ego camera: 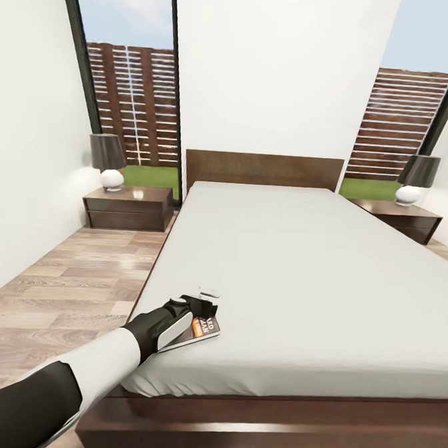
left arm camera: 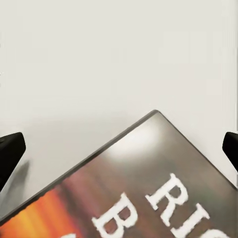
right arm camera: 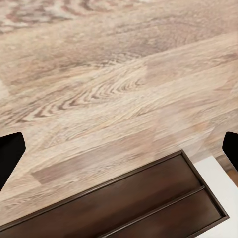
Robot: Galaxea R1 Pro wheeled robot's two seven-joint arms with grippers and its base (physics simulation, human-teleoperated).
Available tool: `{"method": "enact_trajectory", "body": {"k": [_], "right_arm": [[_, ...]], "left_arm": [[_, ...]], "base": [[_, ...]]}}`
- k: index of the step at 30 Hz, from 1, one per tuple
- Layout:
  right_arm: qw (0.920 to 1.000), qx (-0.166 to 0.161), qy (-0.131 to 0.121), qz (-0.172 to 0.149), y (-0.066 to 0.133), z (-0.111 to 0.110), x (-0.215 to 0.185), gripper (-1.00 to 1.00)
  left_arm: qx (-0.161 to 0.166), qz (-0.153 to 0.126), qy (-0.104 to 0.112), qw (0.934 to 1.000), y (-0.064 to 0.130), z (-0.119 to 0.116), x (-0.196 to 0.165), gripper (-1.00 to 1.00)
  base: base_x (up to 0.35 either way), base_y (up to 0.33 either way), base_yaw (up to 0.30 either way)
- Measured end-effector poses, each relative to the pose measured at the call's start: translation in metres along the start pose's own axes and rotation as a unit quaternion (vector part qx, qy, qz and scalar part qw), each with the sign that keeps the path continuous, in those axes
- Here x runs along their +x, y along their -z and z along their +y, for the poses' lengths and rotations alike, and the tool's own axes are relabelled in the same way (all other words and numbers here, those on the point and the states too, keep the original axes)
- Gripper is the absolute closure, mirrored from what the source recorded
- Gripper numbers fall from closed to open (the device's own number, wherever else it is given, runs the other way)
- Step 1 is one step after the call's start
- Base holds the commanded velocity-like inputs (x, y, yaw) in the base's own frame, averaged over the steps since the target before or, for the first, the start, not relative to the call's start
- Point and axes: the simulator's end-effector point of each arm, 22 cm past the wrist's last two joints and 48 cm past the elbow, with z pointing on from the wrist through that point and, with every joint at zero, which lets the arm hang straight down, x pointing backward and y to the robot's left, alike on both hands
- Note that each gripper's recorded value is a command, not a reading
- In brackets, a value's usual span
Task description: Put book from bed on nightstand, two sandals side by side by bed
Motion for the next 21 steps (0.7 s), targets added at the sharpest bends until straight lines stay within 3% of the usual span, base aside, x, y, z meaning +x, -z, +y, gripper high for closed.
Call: {"method": "enact_trajectory", "body": {"k": [21], "right_arm": [[1.0000,0.000,0.000,0.000,0.0000,0.0000,0.0000,-1.00]], "left_arm": [[0.000,0.000,0.000,1.0000,0.0001,0.0000,-0.0001,-1.00]], "base": [[-0.011,0.000,0.000]]}}
